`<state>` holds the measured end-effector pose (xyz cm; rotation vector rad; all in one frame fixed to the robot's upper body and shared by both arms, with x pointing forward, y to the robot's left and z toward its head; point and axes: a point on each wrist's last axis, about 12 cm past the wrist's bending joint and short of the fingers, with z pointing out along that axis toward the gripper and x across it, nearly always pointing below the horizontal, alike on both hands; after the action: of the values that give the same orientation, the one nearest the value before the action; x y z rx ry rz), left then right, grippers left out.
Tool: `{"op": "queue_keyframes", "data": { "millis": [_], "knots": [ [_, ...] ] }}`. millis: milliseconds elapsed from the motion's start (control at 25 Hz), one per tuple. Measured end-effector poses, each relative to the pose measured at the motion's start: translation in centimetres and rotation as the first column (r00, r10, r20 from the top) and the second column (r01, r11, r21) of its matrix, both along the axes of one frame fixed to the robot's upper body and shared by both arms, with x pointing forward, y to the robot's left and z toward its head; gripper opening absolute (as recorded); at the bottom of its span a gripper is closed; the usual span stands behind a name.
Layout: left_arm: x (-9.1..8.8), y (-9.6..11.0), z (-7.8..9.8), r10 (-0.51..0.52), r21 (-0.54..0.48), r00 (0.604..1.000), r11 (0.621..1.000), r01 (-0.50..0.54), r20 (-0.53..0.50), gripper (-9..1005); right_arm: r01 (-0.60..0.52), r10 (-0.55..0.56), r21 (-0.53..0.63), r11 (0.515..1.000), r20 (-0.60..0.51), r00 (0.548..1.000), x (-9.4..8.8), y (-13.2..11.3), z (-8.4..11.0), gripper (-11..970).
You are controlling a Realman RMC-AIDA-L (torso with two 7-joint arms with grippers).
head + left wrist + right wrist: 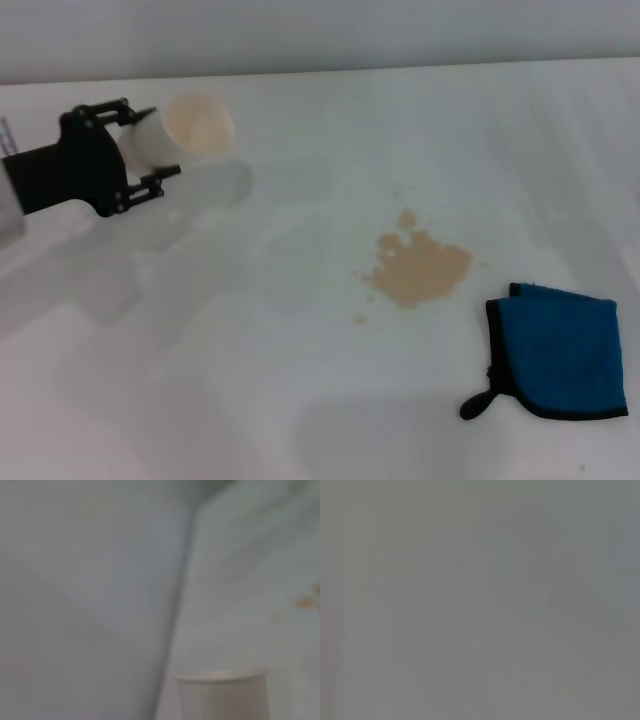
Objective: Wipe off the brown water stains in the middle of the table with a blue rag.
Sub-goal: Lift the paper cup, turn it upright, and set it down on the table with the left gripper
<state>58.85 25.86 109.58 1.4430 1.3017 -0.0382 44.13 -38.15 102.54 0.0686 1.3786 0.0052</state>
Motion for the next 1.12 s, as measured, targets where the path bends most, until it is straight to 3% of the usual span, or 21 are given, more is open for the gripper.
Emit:
{"op": "queue_keyframes", "data": {
  "millis": [200, 440, 600, 680, 840, 1120],
  "knots": [
    [-2.4, 1.1, -1.7, 0.099, -0.233, 0.994, 0.967, -0.105, -0.036, 623, 0.021, -0.021, -0.023, 1.0, 0.01, 1.0, 0.2, -0.8, 0.4, 629],
    [-6.0, 2.3, -4.1, 0.184, -0.481, 0.978, 0.851, -0.21, -0.102, 615, 0.044, -0.044, -0.062, 0.997, 0.002, 0.999, 0.6, -2.4, 0.9, 628],
    [-7.7, 2.3, -5.8, 0.231, -0.575, 0.958, 0.766, -0.287, -0.171, 612, 0.06, -0.06, -0.073, 0.996, -0.003, 0.998, 0.8, -3.0, 1.1, 627],
    [-8.3, 2.0, -6.6, 0.245, -0.598, 0.946, 0.733, -0.323, -0.21, 611, 0.064, -0.064, -0.079, 0.995, 0.0, 0.998, 0.9, -3.2, 1.3, 627],
    [-8.6, 1.2, -7.6, 0.252, -0.605, 0.926, 0.703, -0.374, -0.28, 609, 0.065, -0.064, -0.088, 0.994, 0.01, 0.998, 1.0, -3.4, 1.5, 626],
    [-8.4, 0.8, -8.8, 0.281, -0.559, 0.889, 0.698, -0.448, -0.361, 608, 0.059, -0.057, -0.091, 0.994, 0.026, 0.998, 0.8, -3.1, 1.6, 625]
  ]
}}
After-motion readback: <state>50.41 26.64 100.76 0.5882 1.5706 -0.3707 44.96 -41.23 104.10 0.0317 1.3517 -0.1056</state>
